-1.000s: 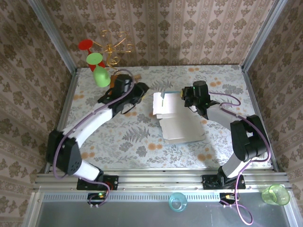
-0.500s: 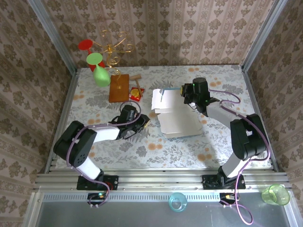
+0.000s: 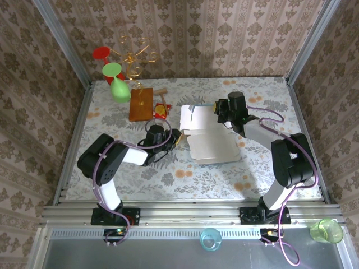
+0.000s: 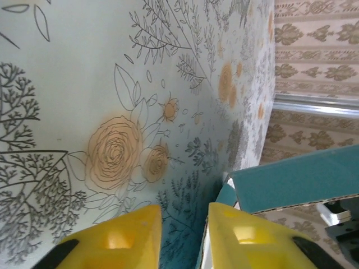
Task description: Fold the paper box
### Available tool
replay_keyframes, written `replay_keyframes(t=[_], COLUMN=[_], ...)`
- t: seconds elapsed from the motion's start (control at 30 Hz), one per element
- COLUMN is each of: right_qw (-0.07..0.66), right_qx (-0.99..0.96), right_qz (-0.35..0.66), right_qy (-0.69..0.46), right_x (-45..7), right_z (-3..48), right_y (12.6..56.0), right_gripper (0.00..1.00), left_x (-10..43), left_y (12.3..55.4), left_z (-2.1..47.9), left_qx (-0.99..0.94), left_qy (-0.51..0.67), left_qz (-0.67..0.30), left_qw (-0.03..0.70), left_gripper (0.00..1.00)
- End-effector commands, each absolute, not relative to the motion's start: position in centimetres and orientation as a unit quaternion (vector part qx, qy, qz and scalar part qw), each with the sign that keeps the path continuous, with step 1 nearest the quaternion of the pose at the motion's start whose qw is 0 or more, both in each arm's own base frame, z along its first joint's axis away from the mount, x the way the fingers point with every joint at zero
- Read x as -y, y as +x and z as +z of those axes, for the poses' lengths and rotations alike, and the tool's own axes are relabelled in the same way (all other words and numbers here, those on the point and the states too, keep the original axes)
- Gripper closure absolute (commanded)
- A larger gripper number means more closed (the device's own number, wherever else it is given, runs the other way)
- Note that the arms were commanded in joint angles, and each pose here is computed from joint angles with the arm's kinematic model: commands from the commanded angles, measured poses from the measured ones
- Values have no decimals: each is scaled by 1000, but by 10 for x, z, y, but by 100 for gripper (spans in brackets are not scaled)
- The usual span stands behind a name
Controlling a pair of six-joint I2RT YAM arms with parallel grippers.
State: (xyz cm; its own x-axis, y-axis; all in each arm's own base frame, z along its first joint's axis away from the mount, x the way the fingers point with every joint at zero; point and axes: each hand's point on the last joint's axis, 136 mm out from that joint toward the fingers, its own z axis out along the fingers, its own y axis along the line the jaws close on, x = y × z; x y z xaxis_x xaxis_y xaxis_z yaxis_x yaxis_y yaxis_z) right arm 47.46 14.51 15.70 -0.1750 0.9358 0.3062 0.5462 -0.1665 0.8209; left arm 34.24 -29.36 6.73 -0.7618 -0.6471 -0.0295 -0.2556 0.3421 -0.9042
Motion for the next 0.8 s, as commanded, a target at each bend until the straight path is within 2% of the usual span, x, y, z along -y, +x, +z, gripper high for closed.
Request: replay_keyframes(t=[0.0, 0.3, 0.77], right_qw=[224, 228, 228], right_qx=[-593, -582, -579], right_qz=[468, 475, 475], right_qy=[616, 620, 622], right_x=[-140, -139, -137], right_z=[166, 172, 171], right_y=[485, 487, 486], right_gripper=[100, 100, 100], left_x=[287, 298, 325], left_y=[348, 352, 361], left_z=[78, 70, 91], left_qx=[-773, -749, -739], left_qy=[-309, -334, -311], left_qz=[-508, -536, -562], left_qw=[222, 202, 202], left_gripper=[86, 87, 75])
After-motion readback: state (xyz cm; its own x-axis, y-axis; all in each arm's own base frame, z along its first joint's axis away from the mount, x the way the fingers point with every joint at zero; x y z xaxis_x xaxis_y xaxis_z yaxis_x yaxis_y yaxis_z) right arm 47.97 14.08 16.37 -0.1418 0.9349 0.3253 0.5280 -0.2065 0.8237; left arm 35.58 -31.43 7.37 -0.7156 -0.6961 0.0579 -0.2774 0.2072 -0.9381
